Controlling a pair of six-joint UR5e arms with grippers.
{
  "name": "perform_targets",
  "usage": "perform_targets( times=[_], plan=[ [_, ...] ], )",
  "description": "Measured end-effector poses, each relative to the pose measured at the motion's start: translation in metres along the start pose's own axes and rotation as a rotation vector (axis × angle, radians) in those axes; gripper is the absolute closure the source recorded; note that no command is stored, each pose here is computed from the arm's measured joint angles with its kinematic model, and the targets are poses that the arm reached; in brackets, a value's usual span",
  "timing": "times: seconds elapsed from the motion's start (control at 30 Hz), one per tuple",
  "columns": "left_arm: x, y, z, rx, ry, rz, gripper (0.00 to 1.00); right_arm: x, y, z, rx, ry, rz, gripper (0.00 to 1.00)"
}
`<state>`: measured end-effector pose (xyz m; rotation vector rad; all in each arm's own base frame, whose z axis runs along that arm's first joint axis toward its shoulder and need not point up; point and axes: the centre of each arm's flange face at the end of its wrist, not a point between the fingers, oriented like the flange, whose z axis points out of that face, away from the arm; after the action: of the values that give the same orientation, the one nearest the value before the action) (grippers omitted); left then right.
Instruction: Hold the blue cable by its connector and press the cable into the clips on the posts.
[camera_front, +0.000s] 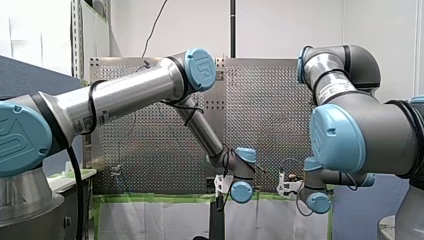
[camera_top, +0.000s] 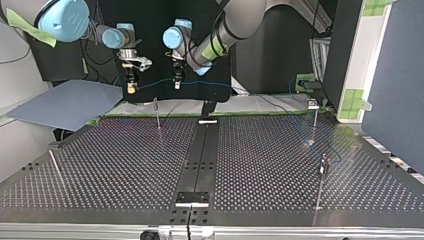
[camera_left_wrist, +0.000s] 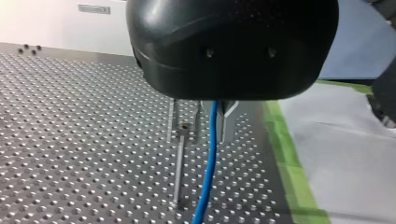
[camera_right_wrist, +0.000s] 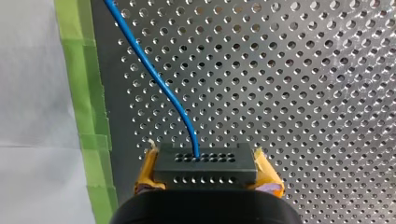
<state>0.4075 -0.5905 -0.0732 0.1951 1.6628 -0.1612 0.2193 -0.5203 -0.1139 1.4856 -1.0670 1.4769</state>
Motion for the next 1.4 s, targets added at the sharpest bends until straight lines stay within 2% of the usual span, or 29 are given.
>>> perform_targets(
  times=[0.23,0.4,0.57,0.93,1.4],
  plan=[
    [-0.004,-0.003,0.006,-0.001,-0.010,0.012,1.00,0.003,0.013,0.009,0.024,0.008,-0.004,1.00],
    [0.008,-0.005,0.010,0.003,0.009,0.033,1.00,0.006,0.025,0.015,0.037,0.010,-0.003,1.00],
    [0.017,-0.009,0.016,0.010,0.020,0.050,1.00,0.009,0.039,0.021,0.030,0.020,0.005,1.00],
    [0.002,-0.016,0.033,0.009,0.001,0.037,1.00,0.021,0.064,0.042,0.010,0.058,0.014,1.00],
    [-0.010,-0.012,0.054,-0.001,-0.018,0.021,1.00,0.030,0.078,0.061,0.011,0.077,0.006,1.00]
  ],
)
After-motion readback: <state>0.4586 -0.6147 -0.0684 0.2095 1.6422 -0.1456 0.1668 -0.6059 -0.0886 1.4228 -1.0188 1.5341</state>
